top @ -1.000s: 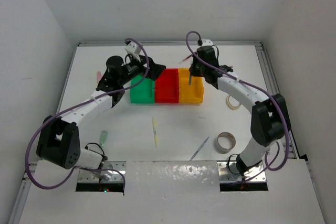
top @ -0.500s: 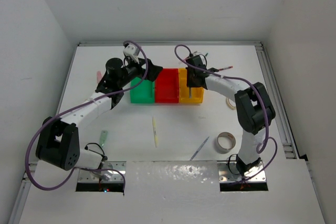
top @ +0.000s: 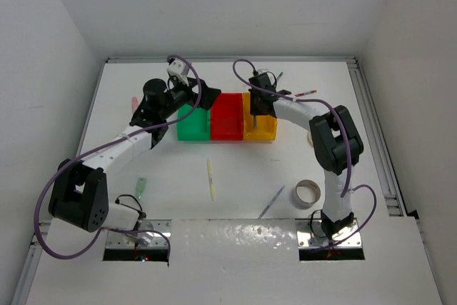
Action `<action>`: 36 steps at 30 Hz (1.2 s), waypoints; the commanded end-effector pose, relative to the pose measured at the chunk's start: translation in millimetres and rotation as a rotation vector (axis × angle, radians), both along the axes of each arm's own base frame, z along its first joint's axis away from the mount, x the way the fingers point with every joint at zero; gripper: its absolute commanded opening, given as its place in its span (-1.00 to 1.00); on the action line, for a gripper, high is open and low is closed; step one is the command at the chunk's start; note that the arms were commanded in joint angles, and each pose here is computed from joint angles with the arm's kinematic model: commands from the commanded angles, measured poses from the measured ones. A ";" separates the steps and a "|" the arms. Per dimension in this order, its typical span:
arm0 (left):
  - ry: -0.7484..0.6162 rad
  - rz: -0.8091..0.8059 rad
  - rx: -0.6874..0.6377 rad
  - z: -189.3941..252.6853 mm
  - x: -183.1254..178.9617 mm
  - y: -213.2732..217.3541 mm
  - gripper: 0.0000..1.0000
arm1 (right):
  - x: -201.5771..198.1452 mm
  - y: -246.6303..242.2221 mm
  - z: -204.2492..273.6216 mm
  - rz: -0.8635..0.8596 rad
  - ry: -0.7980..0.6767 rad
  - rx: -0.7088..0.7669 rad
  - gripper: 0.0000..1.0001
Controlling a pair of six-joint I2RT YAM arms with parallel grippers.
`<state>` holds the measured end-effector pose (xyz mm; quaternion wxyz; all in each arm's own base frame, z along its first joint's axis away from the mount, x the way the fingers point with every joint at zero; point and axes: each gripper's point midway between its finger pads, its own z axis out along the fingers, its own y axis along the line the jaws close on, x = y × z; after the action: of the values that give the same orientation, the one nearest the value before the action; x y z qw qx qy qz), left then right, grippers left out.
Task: Sort the stationery into containers
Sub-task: Place the pen in the storage box.
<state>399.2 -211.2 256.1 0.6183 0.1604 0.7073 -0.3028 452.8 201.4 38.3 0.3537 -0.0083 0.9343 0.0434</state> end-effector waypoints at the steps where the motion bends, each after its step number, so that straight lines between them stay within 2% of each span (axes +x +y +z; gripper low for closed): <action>1: -0.094 0.020 -0.021 26.1 1.3 6.8 0.99 | 18.3 7.3 17.4 0.009 -0.064 0.025 -1.00; 16: -0.105 0.024 -0.010 23.2 1.5 9.1 0.99 | 16.4 4.1 -8.4 -0.038 -0.023 0.018 -0.99; 19: -0.115 0.026 -0.013 26.0 1.3 9.4 0.99 | 17.9 3.4 -11.0 -0.035 -0.018 0.010 -0.89; 24: -0.119 0.027 -0.010 25.7 3.3 9.2 0.99 | 18.0 2.4 -10.8 -0.041 -0.010 0.002 -0.56; 33: -0.146 0.025 -0.010 30.9 7.6 7.6 0.99 | 20.0 7.5 14.0 -0.027 -0.052 0.023 -0.44; 36: -0.157 0.025 -0.011 34.8 7.5 7.8 0.99 | 19.6 9.8 42.9 -0.003 -0.104 0.031 -0.42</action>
<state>401.8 -209.8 262.4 0.6395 0.1678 0.6901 -0.2944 456.0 202.2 19.1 0.3410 -0.0021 0.9394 0.0349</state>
